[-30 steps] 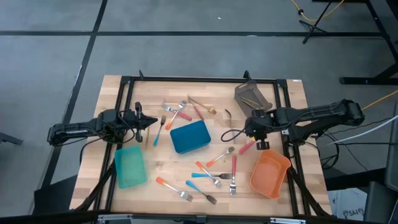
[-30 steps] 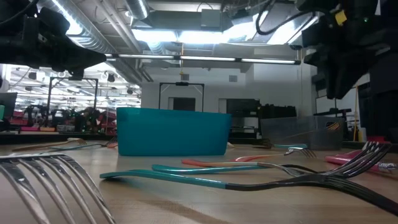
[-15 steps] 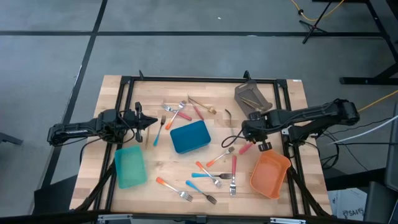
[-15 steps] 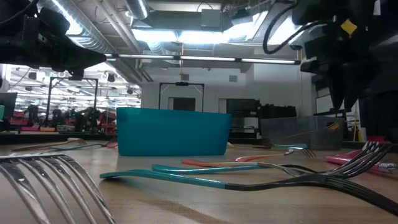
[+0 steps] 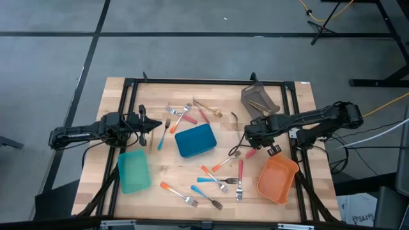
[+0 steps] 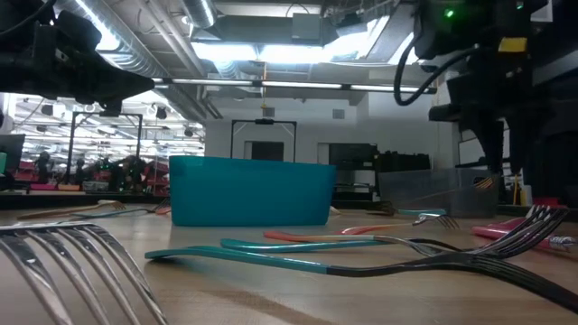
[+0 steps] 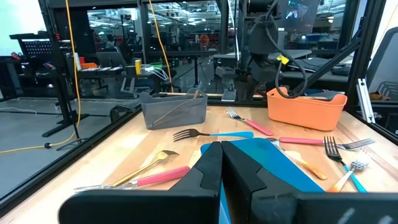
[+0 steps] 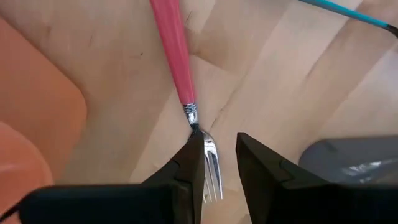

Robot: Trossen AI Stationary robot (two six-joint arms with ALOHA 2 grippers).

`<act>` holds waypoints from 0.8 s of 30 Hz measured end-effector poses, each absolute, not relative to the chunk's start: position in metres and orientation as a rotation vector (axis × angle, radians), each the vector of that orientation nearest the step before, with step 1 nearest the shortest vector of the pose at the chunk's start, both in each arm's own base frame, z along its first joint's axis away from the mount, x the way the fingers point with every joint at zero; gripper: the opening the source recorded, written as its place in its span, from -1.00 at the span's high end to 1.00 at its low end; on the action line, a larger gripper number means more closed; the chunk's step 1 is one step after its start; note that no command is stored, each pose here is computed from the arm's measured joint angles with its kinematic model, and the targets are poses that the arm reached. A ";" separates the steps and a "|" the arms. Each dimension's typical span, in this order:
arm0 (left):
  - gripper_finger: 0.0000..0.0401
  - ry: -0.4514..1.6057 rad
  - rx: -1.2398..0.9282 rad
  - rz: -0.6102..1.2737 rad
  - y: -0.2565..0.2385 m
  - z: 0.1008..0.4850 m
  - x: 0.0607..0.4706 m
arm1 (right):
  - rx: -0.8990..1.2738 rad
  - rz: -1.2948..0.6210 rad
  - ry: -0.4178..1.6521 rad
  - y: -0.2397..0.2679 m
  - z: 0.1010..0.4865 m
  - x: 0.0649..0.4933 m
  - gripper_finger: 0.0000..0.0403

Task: Sort silverware by color (type)
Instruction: Put the top right pink fork into the orange bin

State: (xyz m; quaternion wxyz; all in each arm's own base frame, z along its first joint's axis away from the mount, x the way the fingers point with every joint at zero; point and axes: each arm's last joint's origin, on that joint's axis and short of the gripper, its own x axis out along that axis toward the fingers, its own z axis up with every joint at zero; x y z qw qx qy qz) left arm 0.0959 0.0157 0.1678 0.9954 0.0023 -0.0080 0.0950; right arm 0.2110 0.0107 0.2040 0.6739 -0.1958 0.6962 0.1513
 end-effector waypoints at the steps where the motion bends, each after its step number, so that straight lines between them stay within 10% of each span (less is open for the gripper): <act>1: 0.99 -0.016 0.004 0.191 0.016 0.168 0.096 | -0.434 0.345 1.569 0.008 0.204 0.211 0.58; 24: 0.99 -0.016 0.004 0.191 0.016 0.168 0.096 | -0.388 0.461 1.522 -0.007 0.189 0.209 0.58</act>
